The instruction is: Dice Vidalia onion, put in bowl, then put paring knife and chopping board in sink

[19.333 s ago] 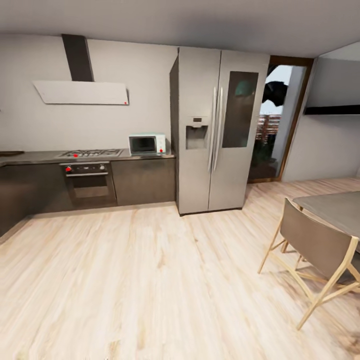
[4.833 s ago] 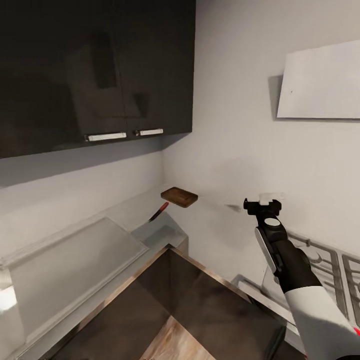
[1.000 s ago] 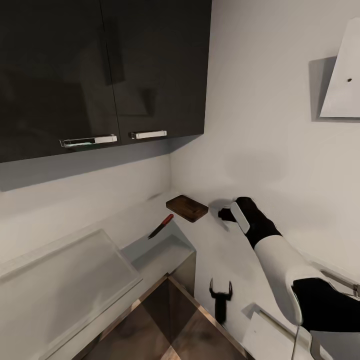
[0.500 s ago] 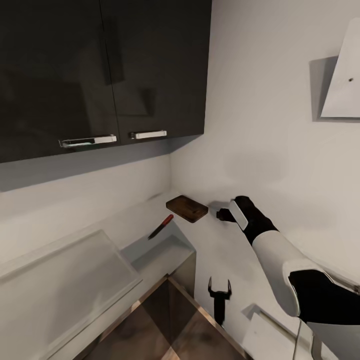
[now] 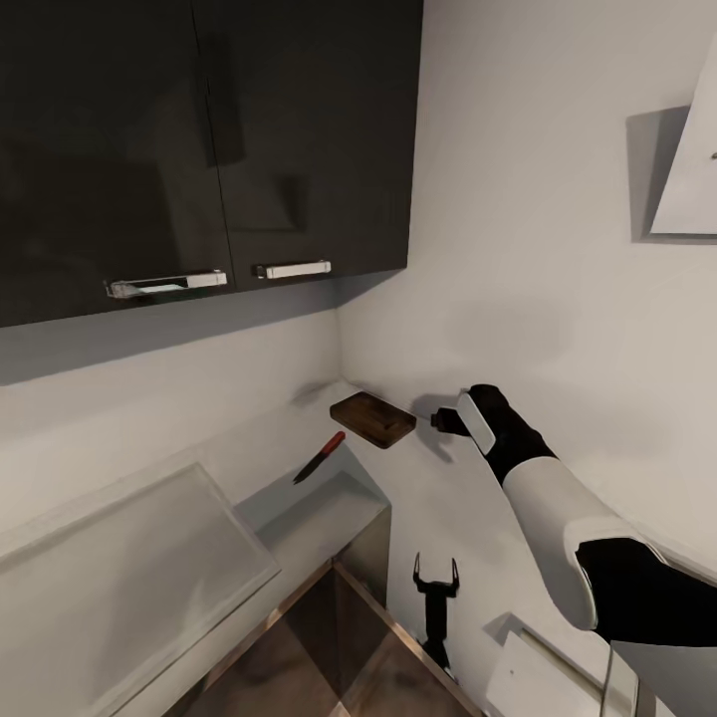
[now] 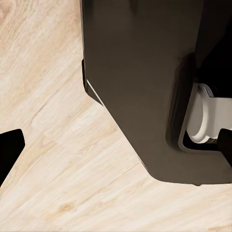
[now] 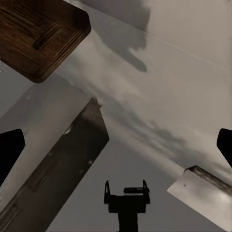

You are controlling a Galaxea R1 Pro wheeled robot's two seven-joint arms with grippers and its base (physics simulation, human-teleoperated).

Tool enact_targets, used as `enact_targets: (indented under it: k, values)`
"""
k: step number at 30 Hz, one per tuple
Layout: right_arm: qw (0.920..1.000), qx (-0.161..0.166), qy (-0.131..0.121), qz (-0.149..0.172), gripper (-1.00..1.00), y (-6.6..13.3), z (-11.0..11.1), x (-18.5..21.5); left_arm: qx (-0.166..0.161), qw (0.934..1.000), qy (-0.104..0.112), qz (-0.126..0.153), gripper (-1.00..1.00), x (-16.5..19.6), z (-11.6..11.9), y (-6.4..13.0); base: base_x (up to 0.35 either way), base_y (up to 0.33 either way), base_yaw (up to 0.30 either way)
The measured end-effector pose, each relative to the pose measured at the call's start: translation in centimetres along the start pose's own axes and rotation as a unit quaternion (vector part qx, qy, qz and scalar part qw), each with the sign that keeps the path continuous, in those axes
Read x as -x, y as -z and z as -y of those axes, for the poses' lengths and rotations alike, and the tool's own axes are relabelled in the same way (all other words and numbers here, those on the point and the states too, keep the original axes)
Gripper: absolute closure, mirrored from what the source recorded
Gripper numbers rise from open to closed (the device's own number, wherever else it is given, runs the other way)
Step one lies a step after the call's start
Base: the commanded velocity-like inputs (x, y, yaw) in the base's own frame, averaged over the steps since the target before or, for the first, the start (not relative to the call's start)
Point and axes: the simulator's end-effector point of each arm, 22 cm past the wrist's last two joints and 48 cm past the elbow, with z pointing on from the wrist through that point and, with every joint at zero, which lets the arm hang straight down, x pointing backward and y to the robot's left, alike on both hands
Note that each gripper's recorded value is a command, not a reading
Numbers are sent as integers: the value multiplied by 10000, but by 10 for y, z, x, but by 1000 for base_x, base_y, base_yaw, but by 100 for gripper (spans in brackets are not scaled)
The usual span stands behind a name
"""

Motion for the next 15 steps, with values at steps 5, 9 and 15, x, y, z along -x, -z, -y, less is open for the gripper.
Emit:
enact_targets:
  k: [5,9,15]
  values:
    - [10000,2,-3,11,-100,0,0,1,-6,10000,0,1,-100,0,1,0,0,0,70]
    - [10000,2,-3,15,-100,0,0,1,-7,10000,1,2,-100,0,1,0,0,0,258]
    - [10000,2,-3,14,-100,0,0,1,-8,10000,0,2,-100,0,1,0,0,0,233]
